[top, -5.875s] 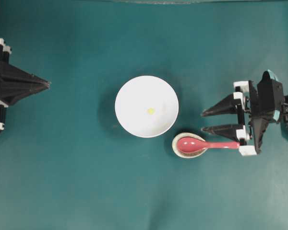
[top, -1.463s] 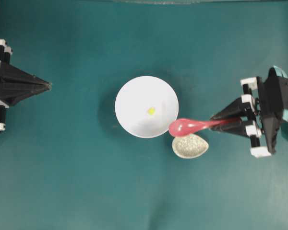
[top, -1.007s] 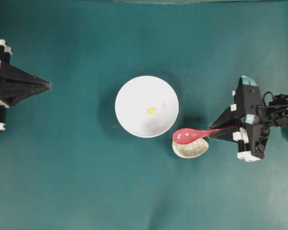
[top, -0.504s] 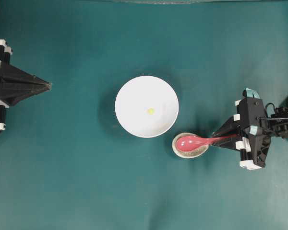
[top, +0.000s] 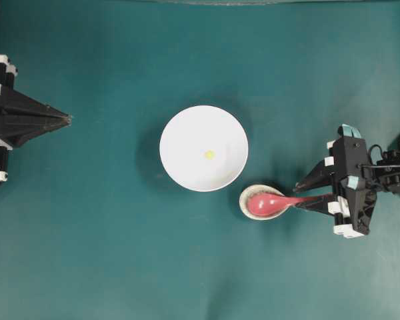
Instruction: Scoop the yellow hexagonal prism block from the bowl with a spoon using the right arm.
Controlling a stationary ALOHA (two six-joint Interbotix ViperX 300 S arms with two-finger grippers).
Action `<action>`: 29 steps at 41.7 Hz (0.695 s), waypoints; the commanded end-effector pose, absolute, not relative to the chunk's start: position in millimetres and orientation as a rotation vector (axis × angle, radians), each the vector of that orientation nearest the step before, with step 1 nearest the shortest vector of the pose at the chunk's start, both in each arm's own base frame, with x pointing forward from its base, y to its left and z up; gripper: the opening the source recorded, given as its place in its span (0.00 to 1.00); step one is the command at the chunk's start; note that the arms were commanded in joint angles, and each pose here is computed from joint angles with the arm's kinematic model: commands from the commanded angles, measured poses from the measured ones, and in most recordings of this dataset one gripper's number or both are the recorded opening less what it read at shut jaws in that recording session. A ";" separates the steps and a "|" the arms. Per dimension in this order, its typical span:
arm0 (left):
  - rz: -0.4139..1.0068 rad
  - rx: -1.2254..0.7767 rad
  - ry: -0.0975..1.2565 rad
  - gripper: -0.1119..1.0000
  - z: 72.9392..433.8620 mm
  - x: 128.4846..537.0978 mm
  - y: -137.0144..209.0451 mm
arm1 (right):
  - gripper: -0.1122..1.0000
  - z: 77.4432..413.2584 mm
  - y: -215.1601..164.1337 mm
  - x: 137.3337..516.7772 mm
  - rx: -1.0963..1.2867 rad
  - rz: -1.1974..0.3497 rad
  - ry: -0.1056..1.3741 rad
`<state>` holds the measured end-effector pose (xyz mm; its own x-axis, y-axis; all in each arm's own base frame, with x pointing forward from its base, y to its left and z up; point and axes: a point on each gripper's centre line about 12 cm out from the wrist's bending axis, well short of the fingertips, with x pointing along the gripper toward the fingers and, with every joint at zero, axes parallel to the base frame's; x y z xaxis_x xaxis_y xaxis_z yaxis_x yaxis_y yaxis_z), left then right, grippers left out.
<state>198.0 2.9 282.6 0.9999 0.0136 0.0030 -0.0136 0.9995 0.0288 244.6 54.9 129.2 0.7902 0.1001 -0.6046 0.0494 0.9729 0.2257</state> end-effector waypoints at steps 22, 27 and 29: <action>0.015 0.032 0.005 0.10 286.4 200.6 3.3 | 0.50 125.4 51.1 234.3 0.174 -0.014 0.397; 0.015 0.032 0.013 0.10 285.0 200.5 3.3 | 0.50 116.9 57.4 232.3 0.176 -0.007 0.366; 0.015 0.032 0.013 0.10 285.0 200.5 3.3 | 0.50 112.5 59.2 232.9 0.174 -0.008 0.360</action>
